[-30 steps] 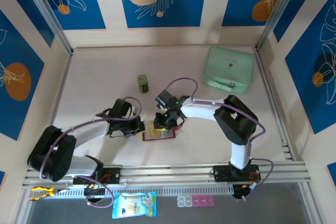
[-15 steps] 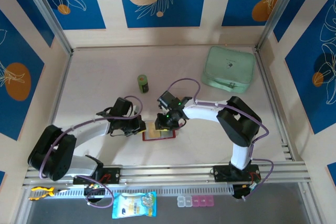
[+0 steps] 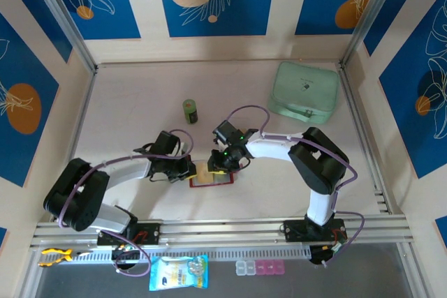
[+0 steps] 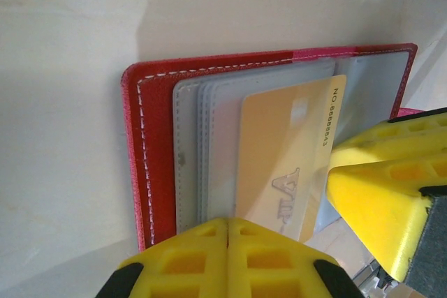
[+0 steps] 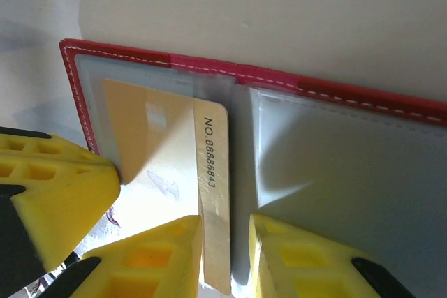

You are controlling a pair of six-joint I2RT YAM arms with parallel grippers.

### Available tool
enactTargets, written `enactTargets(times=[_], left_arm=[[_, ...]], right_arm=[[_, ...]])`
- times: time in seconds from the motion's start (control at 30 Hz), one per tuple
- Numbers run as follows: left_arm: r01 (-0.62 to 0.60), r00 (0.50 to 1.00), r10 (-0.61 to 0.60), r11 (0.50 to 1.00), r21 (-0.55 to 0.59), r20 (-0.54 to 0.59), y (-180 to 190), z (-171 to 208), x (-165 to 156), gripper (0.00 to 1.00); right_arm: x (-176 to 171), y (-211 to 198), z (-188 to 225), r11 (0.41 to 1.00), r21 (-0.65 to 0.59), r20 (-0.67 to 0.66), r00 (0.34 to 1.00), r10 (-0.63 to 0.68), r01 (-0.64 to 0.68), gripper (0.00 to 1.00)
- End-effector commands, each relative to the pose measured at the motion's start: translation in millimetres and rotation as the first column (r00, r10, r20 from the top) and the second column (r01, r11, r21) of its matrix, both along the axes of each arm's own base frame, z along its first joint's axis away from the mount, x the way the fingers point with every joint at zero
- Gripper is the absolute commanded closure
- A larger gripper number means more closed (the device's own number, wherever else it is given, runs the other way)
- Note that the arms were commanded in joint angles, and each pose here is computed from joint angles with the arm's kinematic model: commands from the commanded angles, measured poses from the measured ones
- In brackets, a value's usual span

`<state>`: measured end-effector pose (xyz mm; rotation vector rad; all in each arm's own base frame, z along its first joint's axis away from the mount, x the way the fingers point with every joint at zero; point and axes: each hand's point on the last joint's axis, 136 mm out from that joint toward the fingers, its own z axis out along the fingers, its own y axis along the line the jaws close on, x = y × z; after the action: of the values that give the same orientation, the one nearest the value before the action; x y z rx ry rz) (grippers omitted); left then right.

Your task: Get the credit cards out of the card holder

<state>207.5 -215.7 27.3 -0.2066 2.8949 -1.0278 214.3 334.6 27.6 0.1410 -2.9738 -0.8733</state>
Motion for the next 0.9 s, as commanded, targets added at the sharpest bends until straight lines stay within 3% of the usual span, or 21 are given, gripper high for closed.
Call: enactTargets(times=[0.0, 0.87], left_arm=[[0.008, 1.000, -0.007, 1.000, 0.019, -0.020, 1.4, -7.6, -4.5, 0.99], [0.014, 0.999, -0.012, 0.999, 0.052, -0.039, 6.5, -17.1, -8.5, 1.00]], right_arm=[[-4.3, 1.7, 1.1, 0.999, 0.042, -0.035, 0.999, -0.001, 0.002, 0.75], [-1.2, 10.1, 18.9, 0.970, 0.243, -0.033, 0.999, -0.016, 0.023, 0.83]])
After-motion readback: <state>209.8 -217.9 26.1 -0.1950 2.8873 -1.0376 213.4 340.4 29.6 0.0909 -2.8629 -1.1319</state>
